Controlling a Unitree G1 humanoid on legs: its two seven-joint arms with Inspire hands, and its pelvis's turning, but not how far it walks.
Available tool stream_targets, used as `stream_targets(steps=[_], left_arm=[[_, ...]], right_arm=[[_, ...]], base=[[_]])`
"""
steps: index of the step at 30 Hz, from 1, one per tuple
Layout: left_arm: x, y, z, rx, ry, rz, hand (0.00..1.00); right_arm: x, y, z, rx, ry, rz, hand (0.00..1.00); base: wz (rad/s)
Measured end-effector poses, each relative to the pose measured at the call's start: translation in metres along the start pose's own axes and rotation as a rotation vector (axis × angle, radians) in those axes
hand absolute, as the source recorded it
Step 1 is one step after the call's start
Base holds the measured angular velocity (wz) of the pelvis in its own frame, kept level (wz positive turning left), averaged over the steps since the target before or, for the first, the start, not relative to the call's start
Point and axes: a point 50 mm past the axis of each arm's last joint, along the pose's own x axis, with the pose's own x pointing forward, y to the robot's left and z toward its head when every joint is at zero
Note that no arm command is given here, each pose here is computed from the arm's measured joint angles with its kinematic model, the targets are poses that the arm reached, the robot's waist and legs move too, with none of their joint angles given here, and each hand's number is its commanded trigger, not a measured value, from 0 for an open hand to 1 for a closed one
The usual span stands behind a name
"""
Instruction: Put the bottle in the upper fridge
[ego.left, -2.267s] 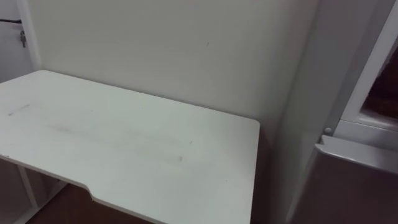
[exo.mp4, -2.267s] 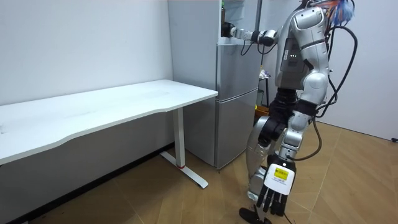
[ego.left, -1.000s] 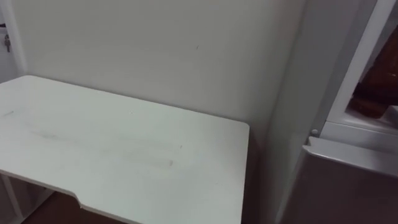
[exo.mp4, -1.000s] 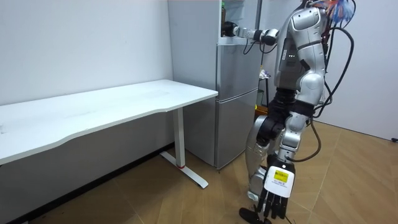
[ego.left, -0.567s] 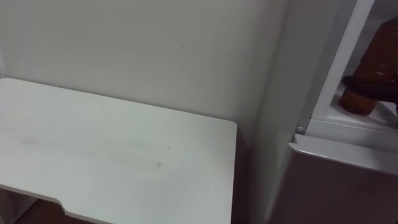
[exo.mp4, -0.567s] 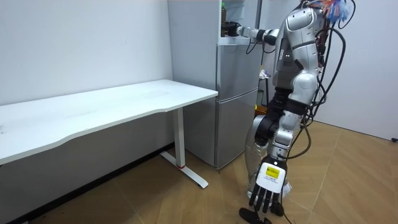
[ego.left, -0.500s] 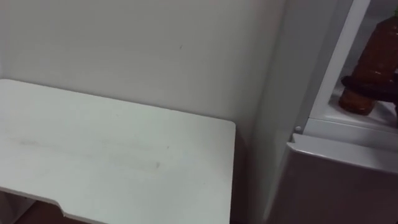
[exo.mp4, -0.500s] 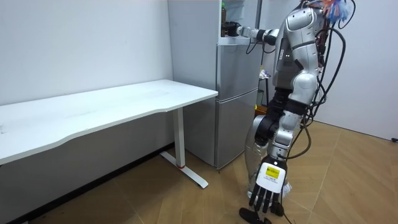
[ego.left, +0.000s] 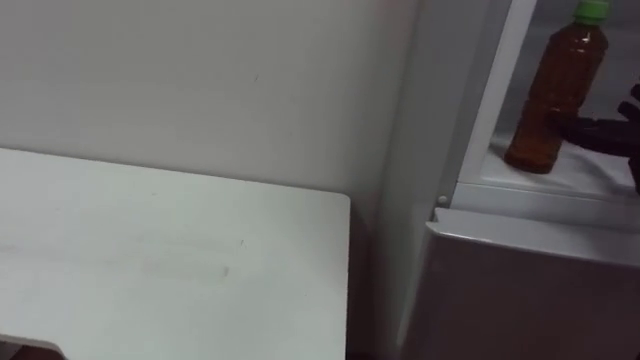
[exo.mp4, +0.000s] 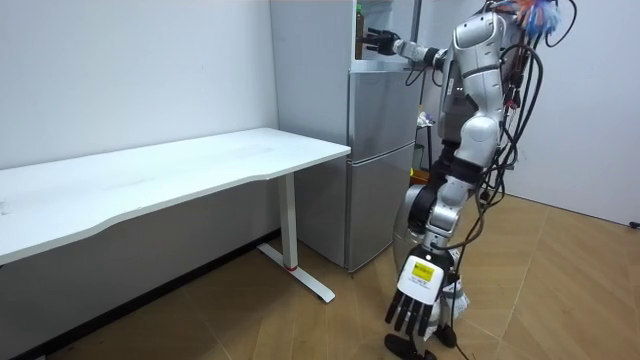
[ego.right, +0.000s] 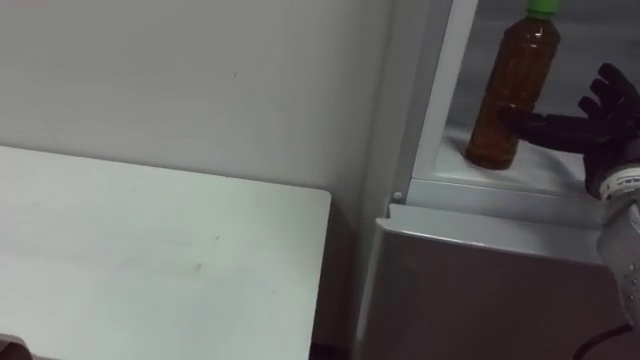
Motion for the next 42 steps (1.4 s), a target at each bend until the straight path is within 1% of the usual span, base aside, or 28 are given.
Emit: stream_targets(steps=[4, 11, 17, 22, 26, 28, 31, 33, 35, 38, 42], left_arm=[[0.0, 0.0, 0.0, 0.0, -0.001, -0.001, 0.0], [0.0, -0.001, 0.002, -0.002, -0.005, -0.005, 0.0], [0.0, -0.002, 0.003, -0.002, -0.007, -0.012, 0.0], [0.001, -0.004, 0.006, -0.001, -0.013, -0.018, 0.0], [0.001, -0.004, 0.011, 0.021, -0.038, -0.014, 0.0], [0.001, -0.005, 0.013, 0.023, -0.045, -0.016, 0.0], [0.0, -0.009, 0.014, 0.031, -0.048, -0.022, 0.0], [0.001, -0.011, 0.021, 0.04, -0.073, -0.022, 0.0], [0.0, -0.014, 0.025, 0.05, -0.099, -0.025, 0.0], [-0.001, -0.021, 0.024, 0.043, -0.101, -0.034, 0.0], [-0.003, -0.028, 0.026, 0.081, -0.119, -0.059, 0.0]], right_arm=[[-0.002, 0.004, 0.003, 0.001, -0.016, 0.022, 0.0], [-0.011, 0.005, -0.004, -0.015, -0.014, 0.059, 0.0], [-0.017, 0.01, 0.011, 0.019, -0.083, 0.088, 0.0], [-0.034, 0.02, 0.023, 0.023, -0.165, 0.146, 0.0], [-0.042, 0.012, 0.025, -0.034, -0.201, 0.105, 0.0], [-0.047, 0.014, 0.026, -0.055, -0.228, 0.09, 0.0], [-0.066, 0.027, 0.03, -0.056, -0.303, 0.125, 0.0], [-0.082, 0.036, 0.032, -0.025, -0.337, 0.167, 0.0], [-0.092, 0.04, 0.034, -0.026, -0.363, 0.191, 0.0], [-0.104, 0.046, 0.037, -0.061, -0.429, 0.198, 0.0], [-0.121, 0.055, 0.044, -0.006, -0.491, 0.243, 0.0]], base=[[-0.06], [0.0], [0.0], [0.0], [0.0], [-0.03], [-0.13], [-0.09], [-0.13], [-0.22], [-0.12]])
